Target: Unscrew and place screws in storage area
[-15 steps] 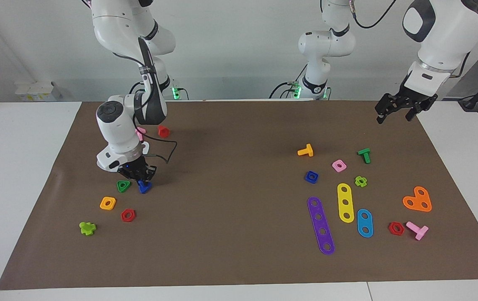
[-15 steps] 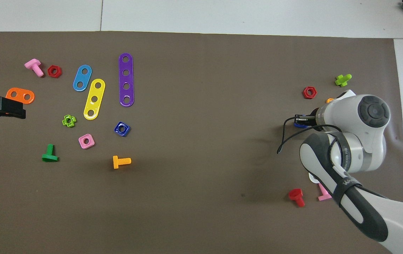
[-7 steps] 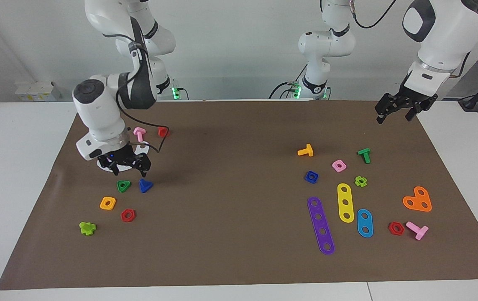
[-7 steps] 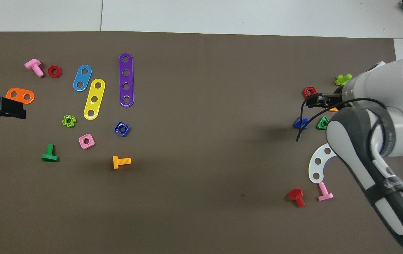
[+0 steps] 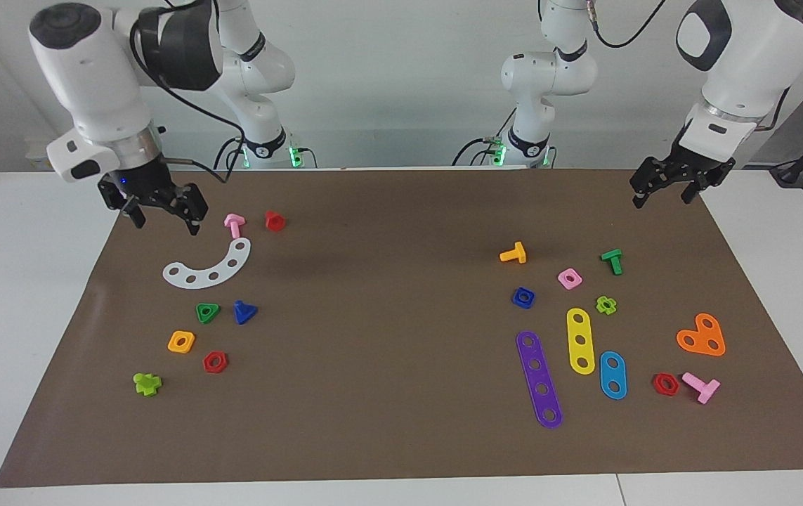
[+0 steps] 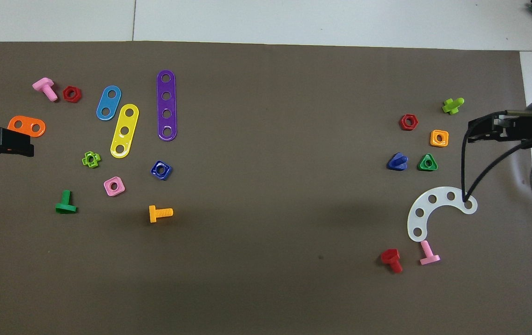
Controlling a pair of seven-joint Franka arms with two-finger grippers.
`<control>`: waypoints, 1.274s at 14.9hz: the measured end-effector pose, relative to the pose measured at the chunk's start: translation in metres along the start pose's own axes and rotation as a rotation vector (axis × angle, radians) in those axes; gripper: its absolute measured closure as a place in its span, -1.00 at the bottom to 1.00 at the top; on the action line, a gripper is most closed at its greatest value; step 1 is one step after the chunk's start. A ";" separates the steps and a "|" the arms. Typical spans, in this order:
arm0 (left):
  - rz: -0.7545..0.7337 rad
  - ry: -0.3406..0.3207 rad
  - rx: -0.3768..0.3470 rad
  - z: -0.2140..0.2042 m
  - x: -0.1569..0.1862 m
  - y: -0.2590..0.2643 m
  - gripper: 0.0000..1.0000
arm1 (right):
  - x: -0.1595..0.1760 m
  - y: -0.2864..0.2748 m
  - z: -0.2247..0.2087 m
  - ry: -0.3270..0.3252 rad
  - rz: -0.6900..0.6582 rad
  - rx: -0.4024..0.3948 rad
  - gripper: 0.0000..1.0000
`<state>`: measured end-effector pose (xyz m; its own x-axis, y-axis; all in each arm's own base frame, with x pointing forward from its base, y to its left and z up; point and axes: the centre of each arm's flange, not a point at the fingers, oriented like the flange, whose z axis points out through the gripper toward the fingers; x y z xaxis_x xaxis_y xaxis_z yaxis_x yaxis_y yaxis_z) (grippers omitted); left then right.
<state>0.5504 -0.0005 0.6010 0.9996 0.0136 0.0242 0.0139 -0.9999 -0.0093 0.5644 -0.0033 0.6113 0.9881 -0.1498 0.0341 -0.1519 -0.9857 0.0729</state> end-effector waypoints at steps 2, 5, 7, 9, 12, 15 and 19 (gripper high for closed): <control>0.000 0.000 0.000 0.000 0.000 0.000 -1.00 | -0.017 0.014 -0.030 -0.042 0.024 0.018 -1.00; 0.000 0.000 0.000 0.000 0.000 0.000 -1.00 | -0.030 0.039 -0.038 -0.090 0.021 0.044 -1.00; 0.000 0.000 0.000 0.000 0.000 0.000 -1.00 | -0.031 0.050 -0.027 -0.109 -0.013 0.048 -1.00; 0.000 0.000 0.000 0.000 0.000 0.000 -1.00 | -0.030 0.051 -0.022 -0.106 -0.024 0.049 -1.00; 0.000 0.000 0.000 0.000 0.000 0.000 -1.00 | -0.031 0.046 -0.023 -0.105 -0.033 0.048 -1.00; 0.000 0.000 0.000 0.000 0.000 0.000 -1.00 | -0.031 0.042 -0.023 -0.106 -0.041 0.048 -1.00; 0.000 0.000 0.000 0.000 0.000 0.000 -1.00 | -0.031 0.041 -0.025 -0.103 -0.043 0.048 -1.00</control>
<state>0.5504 -0.0005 0.6010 0.9996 0.0138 0.0242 0.0140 -0.9999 -0.0093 0.5266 -0.0373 0.6376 0.9912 -0.1124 -0.0705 -0.1109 -0.9935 0.0241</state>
